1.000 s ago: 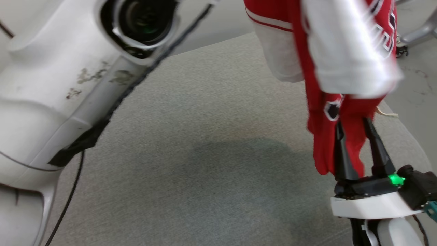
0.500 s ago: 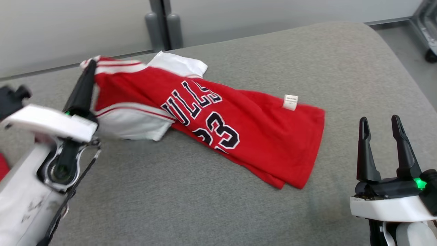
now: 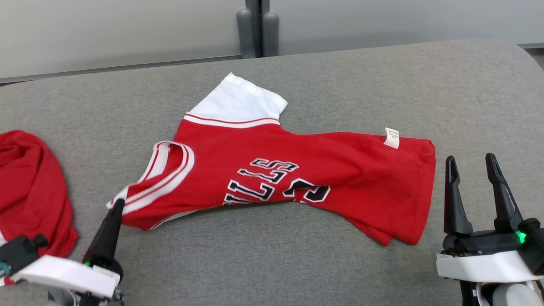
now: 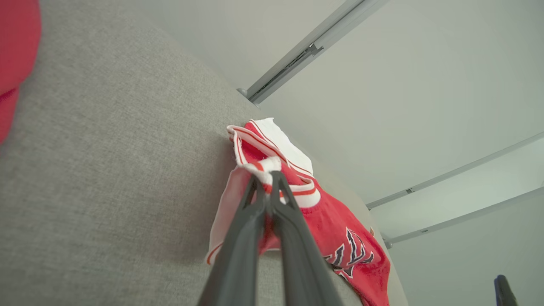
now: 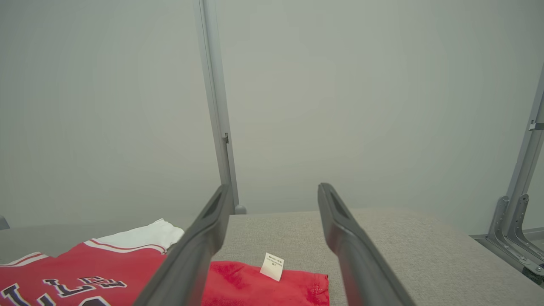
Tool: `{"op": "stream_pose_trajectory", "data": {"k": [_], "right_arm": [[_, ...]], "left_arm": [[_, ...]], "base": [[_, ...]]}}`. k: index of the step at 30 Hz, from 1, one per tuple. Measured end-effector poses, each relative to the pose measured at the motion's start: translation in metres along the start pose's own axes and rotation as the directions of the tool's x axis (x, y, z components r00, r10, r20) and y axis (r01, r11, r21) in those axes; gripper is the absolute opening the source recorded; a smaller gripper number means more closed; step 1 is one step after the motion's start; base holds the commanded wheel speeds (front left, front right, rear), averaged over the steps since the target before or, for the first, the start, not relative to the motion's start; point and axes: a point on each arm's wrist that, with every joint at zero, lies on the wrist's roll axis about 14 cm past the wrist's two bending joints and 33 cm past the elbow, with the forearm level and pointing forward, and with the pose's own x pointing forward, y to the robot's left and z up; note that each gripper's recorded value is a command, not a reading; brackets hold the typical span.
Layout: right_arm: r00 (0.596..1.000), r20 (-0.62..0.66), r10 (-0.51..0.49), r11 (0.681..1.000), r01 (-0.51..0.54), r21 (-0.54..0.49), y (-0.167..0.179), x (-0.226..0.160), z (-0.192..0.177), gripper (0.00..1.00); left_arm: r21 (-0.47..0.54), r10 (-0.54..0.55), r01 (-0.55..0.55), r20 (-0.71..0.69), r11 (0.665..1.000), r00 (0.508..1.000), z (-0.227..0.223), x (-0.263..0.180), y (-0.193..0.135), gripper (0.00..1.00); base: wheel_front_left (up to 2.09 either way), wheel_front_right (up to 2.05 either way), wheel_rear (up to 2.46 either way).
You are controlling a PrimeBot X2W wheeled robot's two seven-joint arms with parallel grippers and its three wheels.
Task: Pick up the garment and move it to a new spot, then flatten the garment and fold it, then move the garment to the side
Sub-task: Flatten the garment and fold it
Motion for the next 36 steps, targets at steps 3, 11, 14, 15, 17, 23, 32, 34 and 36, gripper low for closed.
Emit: {"op": "stream_pose_trajectory", "data": {"k": [3, 11, 14, 15, 17, 23, 32, 34, 36], "right_arm": [[1.0, -0.011, 0.021, 1.0, -0.021, 0.001, 0.007, 0.002, -0.004, 1.0], [0.997, -0.031, 0.069, 0.998, -0.069, 0.006, 0.023, 0.003, -0.012, 1.0], [0.996, -0.035, 0.082, 0.997, -0.082, 0.005, 0.027, 0.003, -0.013, 1.0], [0.996, -0.035, 0.083, 0.997, -0.083, 0.005, 0.028, 0.003, -0.013, 1.0], [0.996, -0.035, 0.079, 0.997, -0.079, 0.004, 0.026, 0.004, -0.013, 1.0], [0.995, -0.061, 0.085, 0.996, -0.085, -0.011, 0.026, 0.012, -0.026, 1.0], [0.996, -0.051, 0.076, 0.997, -0.077, -0.015, 0.018, 0.048, -0.039, 1.0], [0.998, -0.051, 0.048, 0.999, -0.049, -0.018, 0.008, 0.051, -0.042, 1.0], [0.998, -0.059, 0.021, 0.999, -0.023, -0.03, -0.003, 0.053, -0.046, 1.0]], "left_arm": [[0.015, 0.036, -0.036, -0.02, 0.999, 0.999, -0.007, -0.022, 0.012, 0.0], [0.169, 0.227, -0.199, -0.163, 0.965, 0.96, -0.041, -0.07, 0.061, 0.06], [0.173, 0.288, -0.265, -0.131, 0.949, 0.949, -0.033, -0.07, 0.072, 1.0], [0.174, 0.272, -0.249, -0.122, 0.953, 0.955, -0.027, -0.064, 0.068, 1.0], [0.211, 0.217, -0.196, -0.08, 0.958, 0.973, -0.002, -0.046, 0.053, 1.0], [0.474, 0.01, 0.014, -0.05, 0.881, 0.999, 0.077, 0.02, -0.02, 1.0], [0.642, 0.087, 0.202, -0.389, 0.739, 0.917, 0.069, 0.116, -0.035, 1.0], [0.685, 0.107, 0.221, -0.402, 0.694, 0.909, 0.067, 0.137, -0.031, 1.0], [0.694, 0.136, 0.239, -0.439, 0.679, 0.888, 0.052, 0.154, -0.018, 1.0]], "base": [[0.0, 0.0, 0.0], [0.0, 0.0, 0.0], [0.0, 0.0, 0.0], [0.0, 0.0, 0.0], [0.0, 0.0, 0.0], [0.0, 0.0, 0.0], [0.0, 0.0, 0.0], [0.0, 0.0, 0.0], [0.0, 0.0, 0.0]]}}
